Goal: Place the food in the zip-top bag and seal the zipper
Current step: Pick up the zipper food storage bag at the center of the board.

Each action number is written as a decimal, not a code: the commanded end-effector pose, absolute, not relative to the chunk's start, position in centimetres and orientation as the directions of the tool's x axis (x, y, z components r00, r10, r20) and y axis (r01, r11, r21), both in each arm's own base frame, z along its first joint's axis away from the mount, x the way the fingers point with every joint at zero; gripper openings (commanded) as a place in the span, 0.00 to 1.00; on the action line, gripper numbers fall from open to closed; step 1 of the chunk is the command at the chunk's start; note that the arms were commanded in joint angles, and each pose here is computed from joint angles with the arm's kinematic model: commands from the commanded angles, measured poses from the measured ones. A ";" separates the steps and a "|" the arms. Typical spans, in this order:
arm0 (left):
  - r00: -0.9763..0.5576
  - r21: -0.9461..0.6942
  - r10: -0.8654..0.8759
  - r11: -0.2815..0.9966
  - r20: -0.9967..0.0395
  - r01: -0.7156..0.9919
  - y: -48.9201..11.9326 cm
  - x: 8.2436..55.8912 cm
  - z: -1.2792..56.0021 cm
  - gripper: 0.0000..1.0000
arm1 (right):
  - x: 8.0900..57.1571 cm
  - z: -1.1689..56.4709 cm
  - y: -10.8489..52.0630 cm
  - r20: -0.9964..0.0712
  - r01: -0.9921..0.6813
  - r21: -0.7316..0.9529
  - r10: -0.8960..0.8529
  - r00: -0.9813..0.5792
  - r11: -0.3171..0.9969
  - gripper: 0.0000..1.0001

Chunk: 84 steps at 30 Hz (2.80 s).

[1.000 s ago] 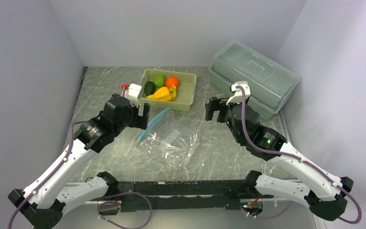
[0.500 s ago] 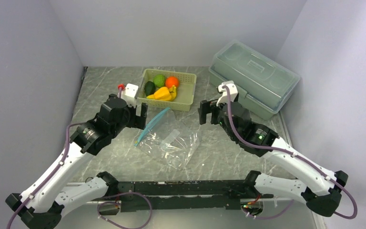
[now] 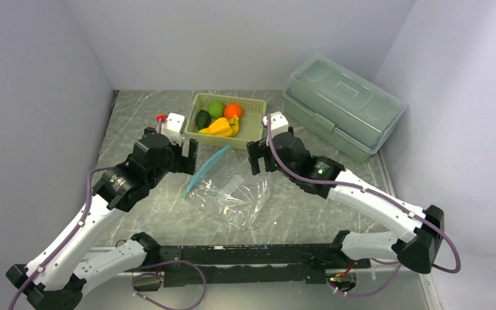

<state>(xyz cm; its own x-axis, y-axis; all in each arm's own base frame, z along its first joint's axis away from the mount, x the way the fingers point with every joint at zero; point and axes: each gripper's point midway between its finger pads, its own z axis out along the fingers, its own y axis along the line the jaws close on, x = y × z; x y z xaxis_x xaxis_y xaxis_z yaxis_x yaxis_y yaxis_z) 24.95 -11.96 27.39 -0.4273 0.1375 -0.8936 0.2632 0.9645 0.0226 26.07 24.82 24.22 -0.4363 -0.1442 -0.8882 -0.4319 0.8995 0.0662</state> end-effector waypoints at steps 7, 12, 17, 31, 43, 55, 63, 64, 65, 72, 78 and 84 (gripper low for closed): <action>-0.380 0.019 0.109 0.972 -0.919 0.234 -11.4 25.1 29.1 0.99 | 26.2 22.6 29.7 -0.851 -0.500 0.150 -0.146 -0.504 0.853 0.98; -0.376 0.017 0.105 0.973 -0.921 0.231 -11.3 25.0 29.2 0.99 | 26.7 19.9 31.6 -0.814 -0.522 0.142 -0.201 -0.545 0.841 0.95; -0.374 0.019 0.106 0.973 -0.922 0.229 -11.2 25.0 29.3 0.99 | 27.0 17.5 33.6 -0.775 -0.540 0.154 -0.238 -0.586 0.827 0.92; -0.377 0.027 0.114 0.973 -0.919 0.229 -11.2 25.1 29.1 0.99 | 26.5 12.8 36.9 -0.702 -0.567 0.144 -0.320 -0.636 0.811 0.78; -0.382 0.033 0.121 0.973 -0.916 0.228 -11.2 25.2 28.9 0.99 | 25.8 8.1 36.5 -0.631 -0.557 0.102 -0.379 -0.677 0.824 0.69; -0.387 0.038 0.125 0.974 -0.914 0.225 -11.2 25.3 28.7 0.99 | 25.5 5.3 35.1 -0.591 -0.538 0.045 -0.412 -0.694 0.842 0.34; -0.390 0.042 0.128 0.974 -0.912 0.221 -11.2 25.4 28.6 0.99 | 25.5 5.5 34.6 -0.602 -0.528 0.040 -0.402 -0.690 0.848 0.00; -0.390 0.043 0.129 0.974 -0.912 0.221 -11.2 25.4 28.6 0.99 | 25.5 5.7 34.6 -0.606 -0.528 0.043 -0.398 -0.689 0.848 0.00; -0.392 0.044 0.130 0.974 -0.911 0.221 -11.2 25.4 28.5 0.99 | 25.4 6.0 34.5 -0.613 -0.530 0.047 -0.395 -0.684 0.846 0.00; -0.400 0.046 0.133 0.975 -0.907 0.219 -11.3 25.5 28.2 0.99 | 25.1 8.8 34.0 -0.692 -0.542 0.080 -0.345 -0.635 0.836 0.00; -0.402 0.024 0.123 0.970 -0.907 0.243 -11.9 25.4 28.1 0.99 | 24.5 10.5 33.1 -0.741 -0.557 0.099 -0.312 -0.595 0.825 0.00; -0.407 0.003 0.106 0.969 -0.907 0.247 -12.2 25.5 27.9 0.99 | 24.1 11.6 31.6 -0.779 -0.558 0.086 -0.294 -0.554 0.826 0.00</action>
